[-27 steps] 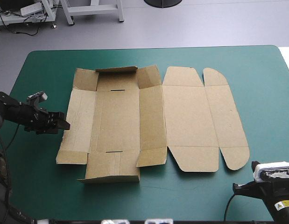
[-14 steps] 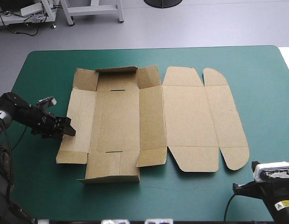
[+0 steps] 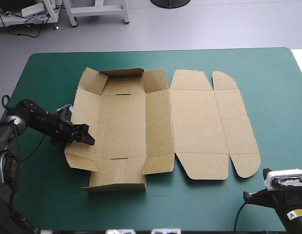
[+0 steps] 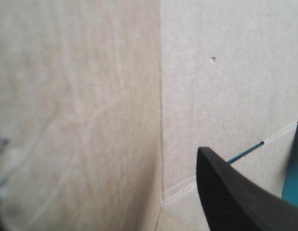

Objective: Fold the box

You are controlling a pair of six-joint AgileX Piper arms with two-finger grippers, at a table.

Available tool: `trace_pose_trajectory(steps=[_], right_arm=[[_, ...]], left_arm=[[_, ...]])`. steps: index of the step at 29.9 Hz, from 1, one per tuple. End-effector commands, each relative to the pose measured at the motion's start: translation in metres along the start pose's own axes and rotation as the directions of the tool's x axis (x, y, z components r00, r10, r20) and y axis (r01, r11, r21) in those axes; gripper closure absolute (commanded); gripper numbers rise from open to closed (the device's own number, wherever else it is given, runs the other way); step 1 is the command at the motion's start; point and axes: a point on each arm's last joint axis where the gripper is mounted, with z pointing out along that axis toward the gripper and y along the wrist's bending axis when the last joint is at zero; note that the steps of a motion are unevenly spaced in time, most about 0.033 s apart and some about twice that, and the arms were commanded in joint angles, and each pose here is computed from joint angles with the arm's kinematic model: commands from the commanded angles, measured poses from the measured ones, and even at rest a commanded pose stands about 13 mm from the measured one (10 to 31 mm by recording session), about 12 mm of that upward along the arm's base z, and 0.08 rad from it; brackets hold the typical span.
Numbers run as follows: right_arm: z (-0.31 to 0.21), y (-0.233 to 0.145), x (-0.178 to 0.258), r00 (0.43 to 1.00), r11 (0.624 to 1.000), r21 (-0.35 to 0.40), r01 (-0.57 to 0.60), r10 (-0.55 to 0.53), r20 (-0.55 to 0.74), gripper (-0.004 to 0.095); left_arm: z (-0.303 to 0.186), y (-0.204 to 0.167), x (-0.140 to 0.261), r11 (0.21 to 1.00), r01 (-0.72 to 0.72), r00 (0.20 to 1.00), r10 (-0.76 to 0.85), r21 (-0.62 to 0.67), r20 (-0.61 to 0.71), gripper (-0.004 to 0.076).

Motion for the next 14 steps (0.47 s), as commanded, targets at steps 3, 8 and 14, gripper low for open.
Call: trace_pose_trajectory(steps=[3, 8, 14], right_arm=[[-0.003, -0.002, -0.014, 0.997, 1.0, 0.021, -0.002, 0.001, 0.078, 0.0928], [-0.003, -0.002, -0.014, 0.997, 1.0, 0.021, -0.002, 0.001, 0.078, 0.0928], [-0.003, -0.002, -0.014, 0.997, 1.0, 0.021, -0.002, 0.001, 0.078, 0.0928]], left_arm=[[0.001, -0.038, 0.006, 0.995, -0.07, 0.996, 0.074, 0.076, -0.044, 0.0561], [0.013, -0.05, 0.006, 0.986, -0.166, 0.984, 0.165, 0.001, -0.064, 0.0729], [-0.004, -0.07, -0.001, 0.908, -0.356, 0.934, 0.353, -0.221, -0.055, 0.0729]])
